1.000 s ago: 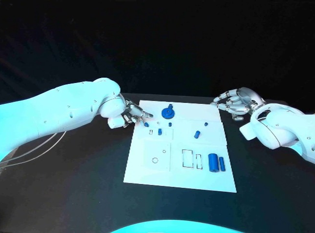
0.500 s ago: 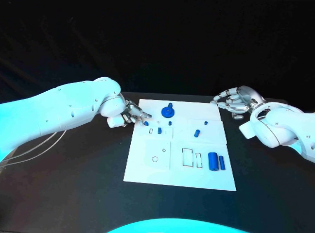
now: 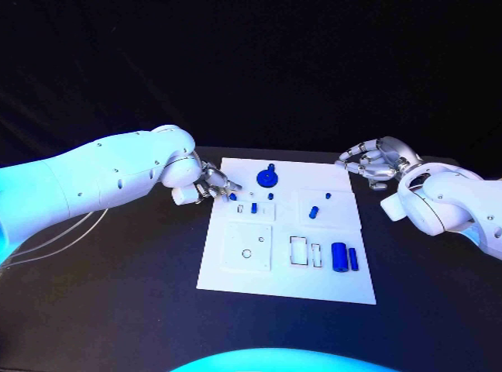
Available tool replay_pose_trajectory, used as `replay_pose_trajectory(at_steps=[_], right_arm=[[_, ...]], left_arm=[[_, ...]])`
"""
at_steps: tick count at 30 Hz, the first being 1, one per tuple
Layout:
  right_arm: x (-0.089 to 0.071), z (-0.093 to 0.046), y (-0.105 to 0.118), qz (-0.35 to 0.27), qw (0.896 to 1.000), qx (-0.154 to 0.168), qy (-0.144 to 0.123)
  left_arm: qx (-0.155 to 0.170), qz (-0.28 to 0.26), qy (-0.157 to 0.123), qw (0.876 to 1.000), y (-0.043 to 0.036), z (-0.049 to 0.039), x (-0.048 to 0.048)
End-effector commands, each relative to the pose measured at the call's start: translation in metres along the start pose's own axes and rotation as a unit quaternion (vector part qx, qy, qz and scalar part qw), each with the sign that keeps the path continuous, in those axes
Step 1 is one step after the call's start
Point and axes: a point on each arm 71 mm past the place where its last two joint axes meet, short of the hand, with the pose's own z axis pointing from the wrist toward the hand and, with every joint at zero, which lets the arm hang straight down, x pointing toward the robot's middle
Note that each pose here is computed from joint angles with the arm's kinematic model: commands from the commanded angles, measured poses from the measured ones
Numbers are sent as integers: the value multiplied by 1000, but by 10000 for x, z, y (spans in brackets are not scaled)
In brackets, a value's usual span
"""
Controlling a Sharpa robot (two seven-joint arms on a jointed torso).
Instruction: Assemble the parts on the task board
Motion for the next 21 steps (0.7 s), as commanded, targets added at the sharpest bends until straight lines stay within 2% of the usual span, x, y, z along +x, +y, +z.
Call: replay_pose_trajectory(at_steps=[1,21], right_arm=[[10,0,2,0,1000,-1,2],[24,1,7,0,1000,-2,4]], left_arm=[[-1,2,1,1000,-6,13,12],[2,1,-4,1000,-8,49,41]])
